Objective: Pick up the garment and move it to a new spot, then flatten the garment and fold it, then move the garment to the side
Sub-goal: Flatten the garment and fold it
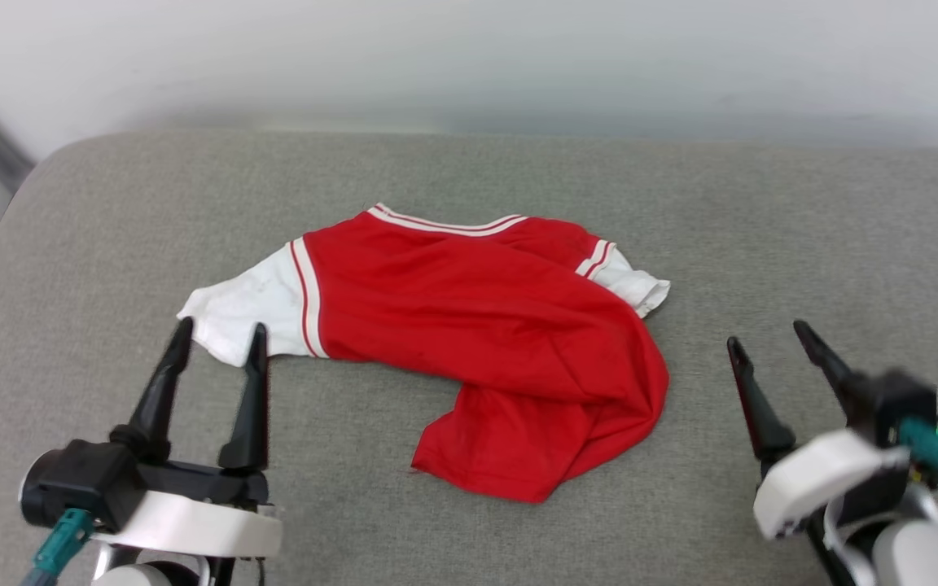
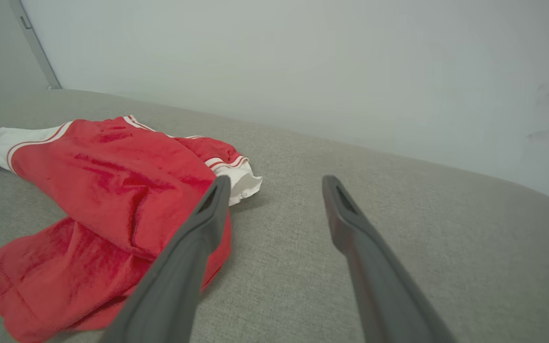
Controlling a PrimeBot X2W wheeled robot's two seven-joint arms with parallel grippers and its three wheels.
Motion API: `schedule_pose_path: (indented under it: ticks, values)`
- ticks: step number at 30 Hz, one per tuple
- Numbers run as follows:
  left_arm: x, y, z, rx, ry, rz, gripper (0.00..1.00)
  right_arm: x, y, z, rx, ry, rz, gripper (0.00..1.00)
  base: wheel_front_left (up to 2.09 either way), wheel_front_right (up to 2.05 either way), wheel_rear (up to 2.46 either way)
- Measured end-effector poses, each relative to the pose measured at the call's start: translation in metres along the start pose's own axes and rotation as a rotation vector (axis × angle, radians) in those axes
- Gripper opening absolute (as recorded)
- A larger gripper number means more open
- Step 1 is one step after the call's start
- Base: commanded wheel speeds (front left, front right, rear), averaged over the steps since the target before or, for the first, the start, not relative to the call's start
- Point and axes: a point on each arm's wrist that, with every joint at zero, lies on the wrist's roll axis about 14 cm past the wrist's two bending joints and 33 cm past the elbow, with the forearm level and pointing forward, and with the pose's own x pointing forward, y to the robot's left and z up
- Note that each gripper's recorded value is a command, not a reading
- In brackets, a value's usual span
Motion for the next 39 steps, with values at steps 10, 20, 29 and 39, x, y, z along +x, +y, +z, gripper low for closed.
schedule_pose_path:
  ticks: [10,20,29,39]
  values:
    - [0.004,0.000,-0.009,0.007,0.012,-0.003,1.00,0.060,0.007,-0.018,-0.028,0.477,0.175,1.00,0.00,0.00,0.00]
    - [0.004,0.015,-0.020,0.028,0.042,0.063,1.00,0.116,0.037,-0.044,0.015,0.791,0.269,1.00,0.00,0.00,0.00]
    - [-0.008,0.031,-0.025,0.064,0.081,0.129,1.00,0.126,0.041,-0.103,-0.187,1.007,0.266,1.00,0.00,0.00,0.00]
    - [-0.009,0.036,-0.026,0.086,0.091,0.138,1.00,0.119,0.044,-0.143,-0.152,1.088,0.292,1.00,0.00,0.00,0.00]
